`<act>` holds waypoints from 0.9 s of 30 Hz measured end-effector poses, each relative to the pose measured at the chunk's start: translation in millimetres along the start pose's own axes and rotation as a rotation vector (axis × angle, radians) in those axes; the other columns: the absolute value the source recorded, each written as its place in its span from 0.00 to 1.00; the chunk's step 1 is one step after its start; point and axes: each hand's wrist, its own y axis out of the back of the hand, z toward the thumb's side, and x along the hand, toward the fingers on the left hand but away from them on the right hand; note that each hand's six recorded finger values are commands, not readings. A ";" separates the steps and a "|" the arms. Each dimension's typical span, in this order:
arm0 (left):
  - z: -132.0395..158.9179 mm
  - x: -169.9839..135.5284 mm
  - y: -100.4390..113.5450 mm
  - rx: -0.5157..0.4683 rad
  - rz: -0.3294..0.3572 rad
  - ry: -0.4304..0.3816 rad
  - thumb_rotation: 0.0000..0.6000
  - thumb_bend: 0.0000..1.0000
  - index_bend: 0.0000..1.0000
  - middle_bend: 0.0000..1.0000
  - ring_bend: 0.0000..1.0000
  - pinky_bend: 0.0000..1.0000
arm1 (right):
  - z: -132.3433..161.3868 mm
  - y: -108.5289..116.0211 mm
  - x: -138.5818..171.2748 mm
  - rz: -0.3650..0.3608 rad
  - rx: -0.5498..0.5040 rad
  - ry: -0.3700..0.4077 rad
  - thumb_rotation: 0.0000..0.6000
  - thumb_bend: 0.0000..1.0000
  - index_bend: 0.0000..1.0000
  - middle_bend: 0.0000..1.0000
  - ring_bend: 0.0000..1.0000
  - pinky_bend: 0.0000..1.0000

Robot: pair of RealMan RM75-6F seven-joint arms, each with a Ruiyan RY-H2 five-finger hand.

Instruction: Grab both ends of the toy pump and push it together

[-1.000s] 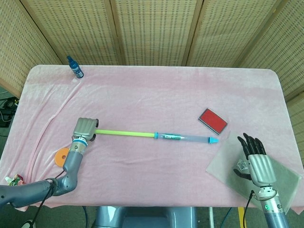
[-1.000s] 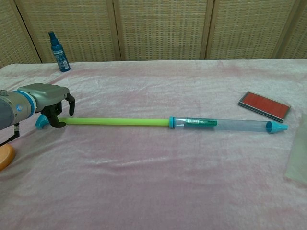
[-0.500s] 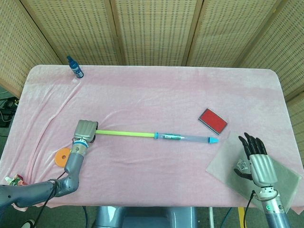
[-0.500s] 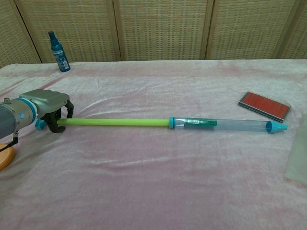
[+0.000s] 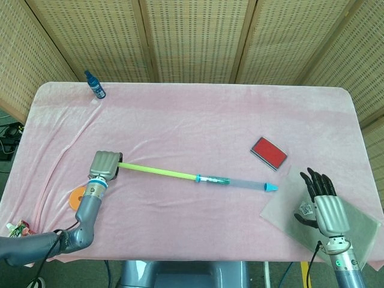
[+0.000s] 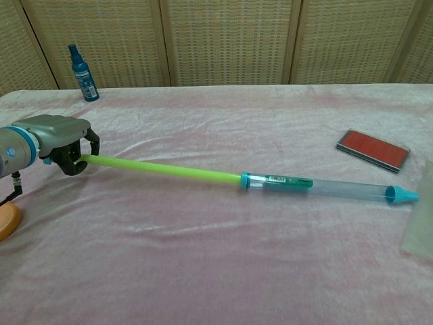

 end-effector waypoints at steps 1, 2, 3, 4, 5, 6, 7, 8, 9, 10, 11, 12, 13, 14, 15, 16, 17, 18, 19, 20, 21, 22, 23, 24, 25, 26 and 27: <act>-0.7 -1.9 2.6 -0.004 0.004 -0.001 1.00 0.62 0.77 0.89 0.81 0.77 | 0.5 0.4 0.3 0.000 -0.001 0.001 1.00 0.20 0.00 0.00 0.00 0.00; -1.4 -3.7 5.0 -0.008 0.007 -0.002 1.00 0.62 0.77 0.90 0.81 0.77 | 1.0 0.7 0.6 0.000 -0.002 0.002 1.00 0.20 0.00 0.00 0.00 0.00; -2.2 -6.1 7.9 -0.013 0.012 -0.004 1.00 0.62 0.78 0.90 0.81 0.77 | 1.4 1.0 0.8 0.000 -0.003 0.003 1.00 0.20 0.00 0.00 0.00 0.00; -2.8 -7.9 9.9 -0.017 0.015 -0.004 1.00 0.62 0.78 0.90 0.81 0.77 | 2.1 1.4 1.1 0.000 -0.005 0.005 1.00 0.20 0.00 0.00 0.00 0.00; -3.3 -9.6 11.7 -0.020 0.018 -0.005 1.00 0.62 0.78 0.90 0.81 0.77 | 2.6 1.8 1.3 -0.001 -0.007 0.005 1.00 0.20 0.00 0.00 0.00 0.00; -4.1 -12.0 14.2 -0.023 0.021 -0.005 1.00 0.62 0.78 0.90 0.82 0.77 | 3.3 2.2 1.5 -0.001 -0.009 0.006 1.00 0.20 0.00 0.00 0.00 0.00; -4.8 -13.8 16.2 -0.026 0.024 -0.005 1.00 0.62 0.78 0.90 0.82 0.77 | 4.1 2.8 1.9 -0.003 -0.012 0.007 1.00 0.20 0.00 0.00 0.00 0.00; -5.9 -15.7 18.4 -0.029 0.027 -0.004 1.00 0.62 0.79 0.90 0.82 0.77 | 4.9 3.0 2.2 -0.003 -0.015 0.008 1.00 0.20 0.00 0.00 0.00 0.00; -8.6 -17.9 22.4 -0.034 0.036 0.002 1.00 0.62 0.79 0.90 0.82 0.77 | 6.1 2.9 2.5 -0.002 -0.019 0.010 1.00 0.20 0.00 0.00 0.00 0.00; -10.8 -19.8 25.9 -0.037 0.043 0.008 1.00 0.62 0.79 0.91 0.82 0.77 | 8.1 2.7 2.9 0.001 -0.023 0.011 1.00 0.20 0.01 0.00 0.00 0.00; -13.0 -21.6 29.7 -0.042 0.051 0.013 1.00 0.62 0.80 0.91 0.82 0.77 | 9.7 2.5 2.9 0.003 -0.023 0.013 1.00 0.20 0.02 0.00 0.00 0.00; -15.7 -24.0 34.7 -0.048 0.061 0.020 1.00 0.63 0.81 0.91 0.83 0.77 | 11.3 2.3 2.8 0.005 -0.022 0.014 1.00 0.20 0.02 0.00 0.00 0.01; -17.8 -25.6 38.4 -0.053 0.067 0.026 1.00 0.64 0.81 0.91 0.83 0.77 | 13.4 2.3 2.2 0.008 -0.019 0.015 1.00 0.20 0.03 0.01 0.00 0.03; -19.5 -27.0 41.8 -0.059 0.074 0.031 1.00 0.65 0.83 0.92 0.83 0.78 | 14.9 2.3 1.7 0.010 -0.016 0.015 1.00 0.20 0.04 0.03 0.01 0.06; -21.0 -28.4 45.8 -0.066 0.082 0.037 1.00 0.66 0.84 0.93 0.84 0.78 | 16.2 2.2 1.1 0.014 -0.012 0.014 1.00 0.20 0.05 0.07 0.05 0.11; -21.5 -29.4 48.0 -0.072 0.087 0.040 1.00 0.66 0.84 0.93 0.84 0.79 | 18.1 2.2 0.3 0.019 -0.008 0.011 1.00 0.20 0.07 0.13 0.11 0.17; -21.6 -30.4 50.0 -0.078 0.092 0.042 1.00 0.67 0.85 0.93 0.84 0.79 | 19.5 2.3 -0.3 0.024 -0.005 0.009 1.00 0.20 0.08 0.17 0.15 0.20; -21.6 -31.5 52.5 -0.085 0.097 0.043 1.00 0.68 0.85 0.94 0.85 0.79 | 21.1 2.4 -0.8 0.030 -0.002 0.007 1.00 0.20 0.09 0.24 0.24 0.26; -21.5 -32.4 54.4 -0.092 0.102 0.044 1.00 0.68 0.86 0.94 0.85 0.79 | 23.5 2.8 -1.4 0.037 0.002 0.003 1.00 0.20 0.11 0.32 0.32 0.32; -21.4 -33.3 56.1 -0.100 0.106 0.045 1.00 0.68 0.86 0.94 0.85 0.79 | 25.5 3.1 -1.9 0.043 0.004 0.001 1.00 0.21 0.13 0.39 0.39 0.37; -21.2 -34.6 58.2 -0.109 0.111 0.047 1.00 0.69 0.86 0.94 0.85 0.79 | 27.7 3.6 -2.4 0.048 0.007 -0.001 1.00 0.22 0.15 0.44 0.43 0.41; -21.1 -35.6 59.7 -0.116 0.116 0.047 1.00 0.69 0.86 0.94 0.85 0.80 | 30.7 4.2 -3.1 0.055 0.011 -0.005 1.00 0.26 0.18 0.49 0.49 0.44; -21.0 -36.5 61.1 -0.122 0.120 0.047 1.00 0.69 0.86 0.94 0.85 0.80 | 32.8 4.6 -3.6 0.060 0.014 -0.008 1.00 0.29 0.21 0.54 0.54 0.48; -21.2 -37.5 62.7 -0.129 0.124 0.048 1.00 0.69 0.86 0.94 0.85 0.80 | 34.7 4.9 -4.3 0.065 0.016 -0.012 1.00 0.31 0.23 0.57 0.57 0.49; -21.4 -38.3 63.8 -0.135 0.128 0.049 1.00 0.69 0.86 0.94 0.85 0.80 | 36.7 4.9 -5.4 0.072 0.020 -0.017 1.00 0.33 0.25 0.61 0.61 0.52; -21.6 -39.0 65.0 -0.142 0.132 0.050 1.00 0.69 0.86 0.94 0.85 0.80 | 37.9 4.6 -6.4 0.078 0.023 -0.023 1.00 0.34 0.25 0.65 0.65 0.54; -21.9 -39.9 66.5 -0.154 0.137 0.052 1.00 0.69 0.86 0.94 0.85 0.80 | 39.0 4.3 -7.4 0.084 0.027 -0.028 1.00 0.35 0.26 0.67 0.67 0.55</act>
